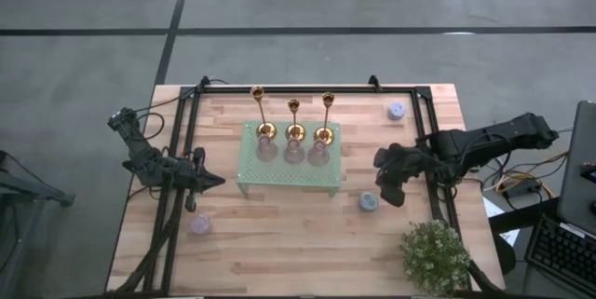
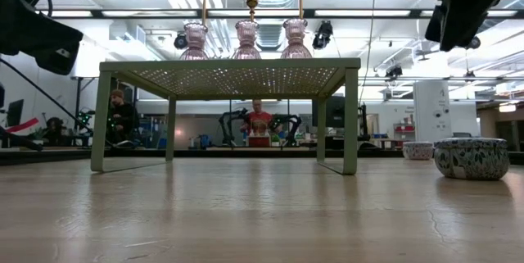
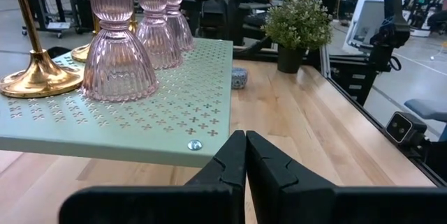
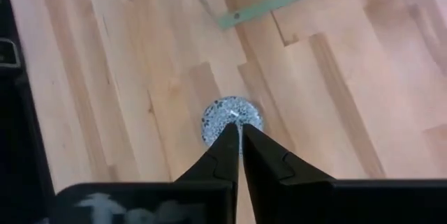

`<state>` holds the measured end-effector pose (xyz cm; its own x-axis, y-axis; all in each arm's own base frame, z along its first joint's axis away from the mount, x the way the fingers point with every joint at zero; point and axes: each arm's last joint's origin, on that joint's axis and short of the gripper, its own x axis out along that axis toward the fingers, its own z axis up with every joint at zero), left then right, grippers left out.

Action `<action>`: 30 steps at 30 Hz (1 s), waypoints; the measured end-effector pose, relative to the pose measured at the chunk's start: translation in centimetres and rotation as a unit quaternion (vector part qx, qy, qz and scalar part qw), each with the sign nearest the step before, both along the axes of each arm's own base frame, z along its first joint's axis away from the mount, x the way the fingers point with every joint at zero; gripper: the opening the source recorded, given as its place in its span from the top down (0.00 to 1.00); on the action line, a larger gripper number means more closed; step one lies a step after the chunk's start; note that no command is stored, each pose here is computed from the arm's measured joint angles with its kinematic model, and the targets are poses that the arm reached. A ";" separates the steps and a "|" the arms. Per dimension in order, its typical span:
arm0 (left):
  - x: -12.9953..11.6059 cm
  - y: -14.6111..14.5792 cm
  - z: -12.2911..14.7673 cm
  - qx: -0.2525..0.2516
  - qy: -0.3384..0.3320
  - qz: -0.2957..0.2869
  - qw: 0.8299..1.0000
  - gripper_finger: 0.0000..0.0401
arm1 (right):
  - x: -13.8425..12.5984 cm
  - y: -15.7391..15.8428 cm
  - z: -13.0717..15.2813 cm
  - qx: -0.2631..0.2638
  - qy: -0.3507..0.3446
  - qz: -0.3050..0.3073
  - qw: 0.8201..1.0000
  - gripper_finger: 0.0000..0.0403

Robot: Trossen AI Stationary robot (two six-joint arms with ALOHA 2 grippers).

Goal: Pick & Place candle stick holders
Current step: Put the blue scented candle on the shelf

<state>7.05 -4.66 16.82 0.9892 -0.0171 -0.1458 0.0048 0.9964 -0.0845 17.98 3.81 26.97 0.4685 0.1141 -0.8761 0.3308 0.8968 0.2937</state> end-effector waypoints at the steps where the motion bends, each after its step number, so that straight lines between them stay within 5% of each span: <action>1: 0.0 0.0 0.0 0.000 0.000 0.000 1.000 0.97 | 0.2 0.2 -0.1 -0.001 0.005 0.004 1.000 0.94; 16: 0.0 0.0 0.0 0.000 0.000 0.000 1.000 0.97 | 2.6 1.0 -4.1 -0.025 0.132 0.014 0.991 0.50; 30: 0.0 0.0 0.0 0.000 0.000 -0.001 1.000 0.97 | 3.9 1.6 -6.7 -0.051 0.162 0.042 0.985 0.12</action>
<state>7.05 -4.67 16.81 0.9891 -0.0181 -0.1464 0.0058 0.9965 -0.0840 21.92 5.39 20.25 0.1554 0.0451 -0.9868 0.3155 0.9444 0.0929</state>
